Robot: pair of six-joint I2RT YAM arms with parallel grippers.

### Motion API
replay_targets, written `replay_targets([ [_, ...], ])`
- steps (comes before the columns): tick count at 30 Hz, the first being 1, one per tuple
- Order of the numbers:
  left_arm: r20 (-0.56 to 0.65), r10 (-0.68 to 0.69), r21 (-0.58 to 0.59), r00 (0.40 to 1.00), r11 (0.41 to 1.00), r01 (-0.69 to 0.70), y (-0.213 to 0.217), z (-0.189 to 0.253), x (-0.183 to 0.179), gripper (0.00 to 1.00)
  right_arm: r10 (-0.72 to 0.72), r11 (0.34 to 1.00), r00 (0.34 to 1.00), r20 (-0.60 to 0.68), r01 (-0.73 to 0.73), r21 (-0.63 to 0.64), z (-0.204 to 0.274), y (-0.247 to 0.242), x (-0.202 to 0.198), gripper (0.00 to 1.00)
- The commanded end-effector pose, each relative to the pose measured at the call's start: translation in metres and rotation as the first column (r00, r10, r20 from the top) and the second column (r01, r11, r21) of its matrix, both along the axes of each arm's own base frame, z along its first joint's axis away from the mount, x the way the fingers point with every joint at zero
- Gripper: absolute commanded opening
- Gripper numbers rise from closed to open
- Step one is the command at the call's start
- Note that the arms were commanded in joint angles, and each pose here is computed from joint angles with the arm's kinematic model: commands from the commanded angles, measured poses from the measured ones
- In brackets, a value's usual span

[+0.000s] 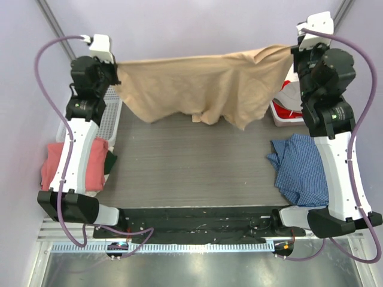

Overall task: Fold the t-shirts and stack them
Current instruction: Flatten out the tshirt

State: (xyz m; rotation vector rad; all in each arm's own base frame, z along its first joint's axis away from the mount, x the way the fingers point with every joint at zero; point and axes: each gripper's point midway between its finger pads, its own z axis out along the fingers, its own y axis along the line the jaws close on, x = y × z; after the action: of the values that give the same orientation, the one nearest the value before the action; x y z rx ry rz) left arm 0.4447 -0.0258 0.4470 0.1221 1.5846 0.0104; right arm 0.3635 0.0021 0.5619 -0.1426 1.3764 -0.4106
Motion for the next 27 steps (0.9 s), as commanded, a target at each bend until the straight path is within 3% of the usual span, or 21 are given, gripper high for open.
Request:
replay_targets([
  [1,-0.009,0.133,0.068,0.991,0.989,-0.132,0.036,-0.020,-0.001,0.00,-0.125,0.992,0.992,-0.013,0.125,0.023,-0.012,-0.031,-0.015,0.01],
  [8,-0.021,0.155,0.074,0.988,0.985,-0.154,0.040,-0.016,0.014,0.00,-0.134,0.991,0.991,-0.014,0.134,0.012,-0.009,-0.030,0.000,0.01],
  [11,0.012,0.184,0.068,0.983,0.980,-0.185,0.044,0.010,0.031,0.00,-0.153,0.988,0.988,-0.024,0.152,-0.022,-0.010,-0.029,0.022,0.01],
  [13,-0.023,0.195,0.073,0.981,0.979,-0.193,0.046,-0.001,0.055,0.00,-0.168,0.985,0.986,-0.009,0.168,-0.039,-0.003,-0.030,0.032,0.01],
  [14,0.027,0.196,0.062,0.980,0.978,-0.198,0.046,0.022,0.058,0.00,-0.171,0.984,0.985,-0.006,0.171,-0.046,-0.001,-0.031,0.037,0.01],
  [16,0.016,0.204,0.052,0.979,0.977,-0.205,0.046,0.014,0.084,0.00,-0.170,0.984,0.985,0.014,0.170,-0.053,0.004,-0.029,0.057,0.01],
  [18,0.076,0.222,0.026,0.972,0.974,-0.225,0.048,0.042,0.091,0.00,-0.183,0.982,0.982,0.038,0.184,-0.048,0.009,-0.031,0.074,0.01],
  [20,0.127,0.235,0.003,0.964,0.972,-0.237,0.050,0.060,0.099,0.00,-0.181,0.983,0.977,0.112,0.184,-0.020,0.037,-0.033,0.072,0.01],
  [27,0.317,0.263,-0.062,0.911,0.965,-0.257,0.055,0.129,0.074,0.00,-0.194,0.981,0.955,0.226,0.194,0.022,0.081,-0.038,0.067,0.01],
])
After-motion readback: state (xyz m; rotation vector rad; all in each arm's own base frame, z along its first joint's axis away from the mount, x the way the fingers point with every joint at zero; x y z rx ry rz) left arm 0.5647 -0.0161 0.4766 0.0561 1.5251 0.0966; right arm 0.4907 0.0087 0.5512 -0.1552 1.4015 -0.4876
